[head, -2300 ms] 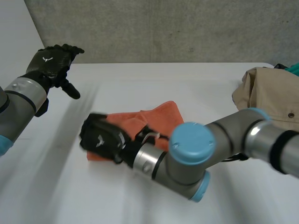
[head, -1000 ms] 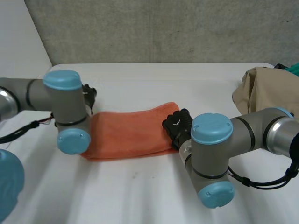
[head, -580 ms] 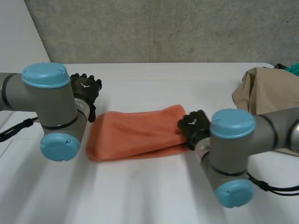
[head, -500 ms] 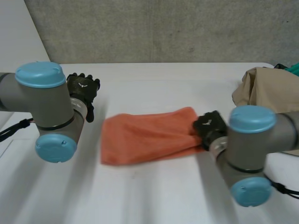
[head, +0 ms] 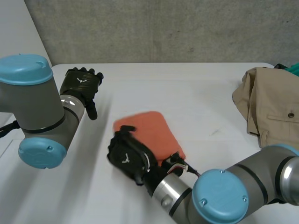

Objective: Fold the laundry.

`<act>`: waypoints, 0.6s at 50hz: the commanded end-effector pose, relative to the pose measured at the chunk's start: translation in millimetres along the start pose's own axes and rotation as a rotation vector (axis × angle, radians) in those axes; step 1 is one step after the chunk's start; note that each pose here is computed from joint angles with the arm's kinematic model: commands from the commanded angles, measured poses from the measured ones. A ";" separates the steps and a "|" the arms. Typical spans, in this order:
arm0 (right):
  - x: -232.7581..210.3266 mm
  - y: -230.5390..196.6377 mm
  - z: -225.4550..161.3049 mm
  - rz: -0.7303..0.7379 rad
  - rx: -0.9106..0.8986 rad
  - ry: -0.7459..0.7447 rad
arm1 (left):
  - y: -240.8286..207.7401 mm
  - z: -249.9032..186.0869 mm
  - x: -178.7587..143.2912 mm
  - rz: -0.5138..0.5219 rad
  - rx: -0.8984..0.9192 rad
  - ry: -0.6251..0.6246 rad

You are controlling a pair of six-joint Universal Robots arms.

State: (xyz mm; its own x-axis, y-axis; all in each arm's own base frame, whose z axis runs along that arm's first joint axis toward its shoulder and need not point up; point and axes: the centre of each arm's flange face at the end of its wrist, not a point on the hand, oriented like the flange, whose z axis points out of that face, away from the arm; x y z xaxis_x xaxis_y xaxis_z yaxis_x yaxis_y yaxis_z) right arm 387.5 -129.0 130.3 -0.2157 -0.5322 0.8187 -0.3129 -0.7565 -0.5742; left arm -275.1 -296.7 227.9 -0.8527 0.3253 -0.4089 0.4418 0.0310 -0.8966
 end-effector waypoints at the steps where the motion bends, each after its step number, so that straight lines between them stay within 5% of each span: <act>1: 50.0 18.8 1.9 0.159 -0.098 0.152 | -6.6 -0.8 3.0 -0.018 0.019 0.009; 6: 95.8 32.3 -12.8 0.531 -0.278 0.273 | -26.6 -8.7 16.5 -0.028 0.074 0.042; 12: 122.2 46.1 -15.7 0.889 -0.404 0.225 | -46.9 -28.2 46.9 -0.063 0.118 0.141; 21: 123.9 66.1 3.2 1.001 -0.568 0.072 | -21.8 -47.8 101.4 -0.097 -0.044 0.301; 30: 102.9 88.4 16.7 0.974 -0.670 0.003 | 42.8 -30.1 115.5 -0.056 -0.286 0.239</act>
State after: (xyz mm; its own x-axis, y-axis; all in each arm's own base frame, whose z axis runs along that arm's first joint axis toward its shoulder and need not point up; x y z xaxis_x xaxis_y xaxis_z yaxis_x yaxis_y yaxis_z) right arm 348.4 -252.6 180.5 -0.6459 -0.7634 -0.0048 -0.3836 0.3300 -0.8625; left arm -356.4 -220.4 184.3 -0.7836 0.5727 -0.2410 0.4253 0.2115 -0.8800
